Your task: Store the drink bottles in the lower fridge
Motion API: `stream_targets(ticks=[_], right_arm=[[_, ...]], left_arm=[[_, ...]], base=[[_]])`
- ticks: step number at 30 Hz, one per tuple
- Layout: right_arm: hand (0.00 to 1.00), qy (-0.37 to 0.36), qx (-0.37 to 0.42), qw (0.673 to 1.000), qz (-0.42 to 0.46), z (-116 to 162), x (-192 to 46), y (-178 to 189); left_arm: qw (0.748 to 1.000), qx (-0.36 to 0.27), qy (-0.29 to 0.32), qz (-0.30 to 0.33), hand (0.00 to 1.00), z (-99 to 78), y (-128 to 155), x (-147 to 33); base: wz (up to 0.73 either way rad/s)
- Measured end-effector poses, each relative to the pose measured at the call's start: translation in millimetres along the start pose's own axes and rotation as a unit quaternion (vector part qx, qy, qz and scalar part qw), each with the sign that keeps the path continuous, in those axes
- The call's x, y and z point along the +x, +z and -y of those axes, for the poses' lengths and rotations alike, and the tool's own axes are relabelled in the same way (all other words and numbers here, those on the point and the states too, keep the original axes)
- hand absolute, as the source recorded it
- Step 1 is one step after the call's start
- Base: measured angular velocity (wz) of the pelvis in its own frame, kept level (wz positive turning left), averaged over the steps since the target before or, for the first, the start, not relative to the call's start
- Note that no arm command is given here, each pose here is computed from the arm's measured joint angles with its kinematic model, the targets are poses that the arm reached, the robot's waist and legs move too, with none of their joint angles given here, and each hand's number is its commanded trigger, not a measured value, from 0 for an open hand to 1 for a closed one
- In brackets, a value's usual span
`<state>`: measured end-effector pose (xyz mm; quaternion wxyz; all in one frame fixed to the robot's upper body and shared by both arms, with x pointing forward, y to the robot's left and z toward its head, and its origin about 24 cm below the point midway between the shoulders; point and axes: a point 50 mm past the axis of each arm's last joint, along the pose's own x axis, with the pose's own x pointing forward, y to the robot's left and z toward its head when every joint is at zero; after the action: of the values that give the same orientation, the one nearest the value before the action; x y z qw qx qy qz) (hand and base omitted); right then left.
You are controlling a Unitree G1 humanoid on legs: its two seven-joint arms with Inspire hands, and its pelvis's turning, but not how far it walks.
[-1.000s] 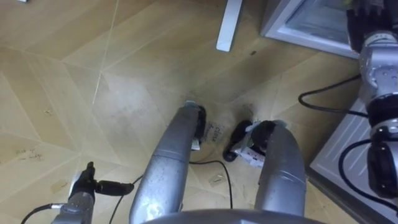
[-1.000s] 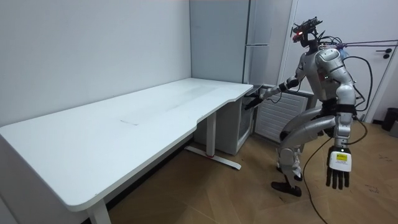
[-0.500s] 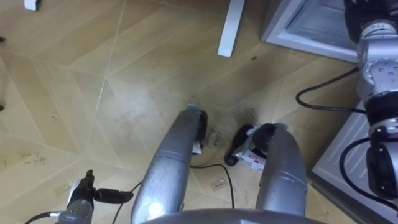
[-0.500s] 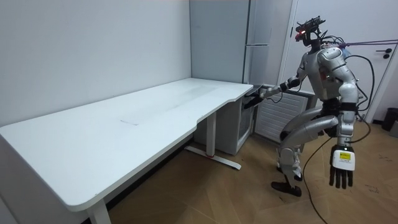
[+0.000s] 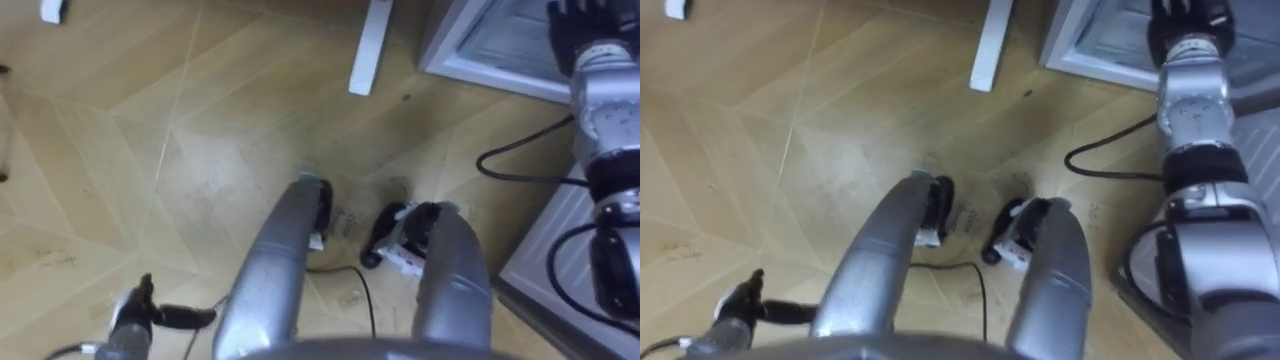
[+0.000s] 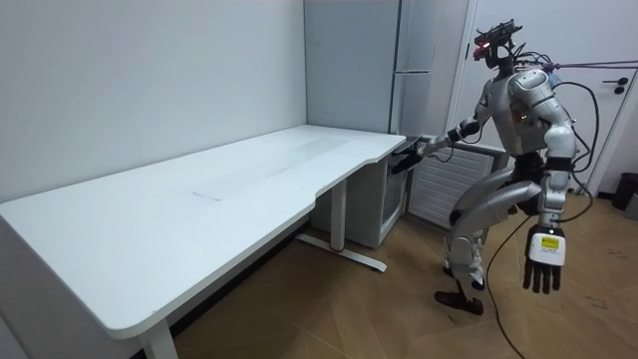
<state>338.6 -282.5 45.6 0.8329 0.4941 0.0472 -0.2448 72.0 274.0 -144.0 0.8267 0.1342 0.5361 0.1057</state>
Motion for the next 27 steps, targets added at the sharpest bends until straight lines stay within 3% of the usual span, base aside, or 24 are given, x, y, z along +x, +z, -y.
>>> stream_targets(ticks=[5, 11, 20, 24, 27], right_arm=[[0.0, 0.002, -0.233, 0.972, -0.042, 44.8, -2.8, 14.0], [0.0, -0.025, -0.402, 0.913, -0.064, 76.9, -9.9, 47.0], [0.0, -0.083, -0.534, 0.825, -0.165, 142.4, -37.5, 49.1], [0.0, -0.099, -0.547, 0.805, -0.208, 169.2, -54.1, 45.5], [0.0, -0.125, -0.539, 0.794, -0.253, 203.2, -79.3, 37.7]], left_arm=[[1.0, -0.001, 0.016, -0.006, 0.0, -20.7, -3.8, -0.1], [1.0, -0.004, 0.028, -0.001, 0.0, -37.8, 7.3, 3.3], [0.999, 0.022, 0.007, 0.022, 0.0, -34.1, 29.4, 8.6], [1.0, 0.027, 0.003, 0.016, 0.0, -30.8, 28.8, 9.5], [1.0, 0.015, 0.002, 0.004, 0.0, -26.4, 23.5, 9.9]], base=[[0.02], [0.05], [-0.08], [-0.06], [-0.07]])
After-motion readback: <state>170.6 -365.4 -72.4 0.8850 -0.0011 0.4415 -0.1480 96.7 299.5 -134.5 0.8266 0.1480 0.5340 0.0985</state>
